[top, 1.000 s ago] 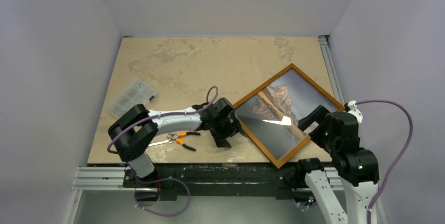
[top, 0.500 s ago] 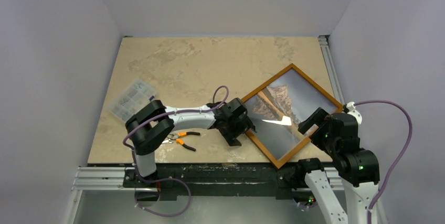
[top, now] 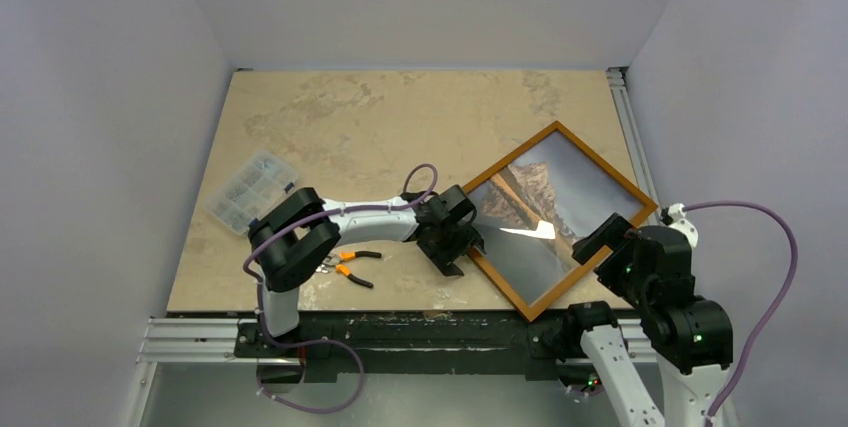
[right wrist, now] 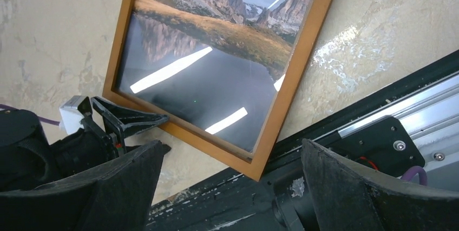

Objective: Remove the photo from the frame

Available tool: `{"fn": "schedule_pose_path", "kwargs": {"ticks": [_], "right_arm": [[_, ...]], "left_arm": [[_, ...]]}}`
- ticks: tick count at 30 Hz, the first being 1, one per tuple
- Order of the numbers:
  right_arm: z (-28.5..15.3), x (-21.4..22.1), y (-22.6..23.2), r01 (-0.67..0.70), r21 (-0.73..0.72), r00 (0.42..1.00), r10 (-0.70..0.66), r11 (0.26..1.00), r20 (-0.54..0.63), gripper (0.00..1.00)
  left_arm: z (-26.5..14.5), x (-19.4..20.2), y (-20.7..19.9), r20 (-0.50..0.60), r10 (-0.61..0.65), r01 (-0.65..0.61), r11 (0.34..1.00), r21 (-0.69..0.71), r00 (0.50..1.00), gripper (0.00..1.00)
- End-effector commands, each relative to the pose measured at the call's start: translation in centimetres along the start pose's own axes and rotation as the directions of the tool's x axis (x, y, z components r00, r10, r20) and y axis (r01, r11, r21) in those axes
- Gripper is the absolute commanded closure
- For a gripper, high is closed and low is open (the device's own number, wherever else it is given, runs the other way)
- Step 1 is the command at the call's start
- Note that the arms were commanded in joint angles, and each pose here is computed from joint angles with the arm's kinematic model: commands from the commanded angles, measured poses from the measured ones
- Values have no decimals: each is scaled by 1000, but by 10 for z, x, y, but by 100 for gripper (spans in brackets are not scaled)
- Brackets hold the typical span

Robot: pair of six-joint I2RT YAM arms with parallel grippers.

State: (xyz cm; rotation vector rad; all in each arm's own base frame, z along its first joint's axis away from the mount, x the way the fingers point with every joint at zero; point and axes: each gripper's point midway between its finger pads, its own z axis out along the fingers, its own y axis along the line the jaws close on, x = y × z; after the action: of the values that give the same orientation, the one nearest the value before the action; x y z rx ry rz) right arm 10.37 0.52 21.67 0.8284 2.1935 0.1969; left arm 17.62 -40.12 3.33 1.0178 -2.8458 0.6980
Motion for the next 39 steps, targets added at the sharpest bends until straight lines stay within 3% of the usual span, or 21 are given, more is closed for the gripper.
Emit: {"fn": "schedule_pose_path", "kwargs": {"ticks": [1, 9, 17, 25, 39], "right_arm": [[-14, -14, 5, -26, -22, 999, 27, 999, 48, 3], [-23, -14, 0, -31, -31, 996, 33, 999, 77, 3], [-31, -18, -2, -35, -29, 994, 37, 999, 98, 3], [-34, -20, -3, -34, -27, 994, 36, 999, 104, 4], [-52, -39, 9, -43, -65, 988, 52, 997, 144, 4]], "left_arm": [[20, -17, 22, 87, -27, 35, 995, -95, 996, 36], [34, -21, 30, 111, -42, 56, 990, -126, 993, 44], [32, -13, 17, 67, -34, 40, 994, -101, 997, 73], [-5, 3, -10, 3, -20, 20, 1000, 3, 1000, 100], [-49, 29, -51, -157, -10, 34, 988, 154, 988, 100]]}}
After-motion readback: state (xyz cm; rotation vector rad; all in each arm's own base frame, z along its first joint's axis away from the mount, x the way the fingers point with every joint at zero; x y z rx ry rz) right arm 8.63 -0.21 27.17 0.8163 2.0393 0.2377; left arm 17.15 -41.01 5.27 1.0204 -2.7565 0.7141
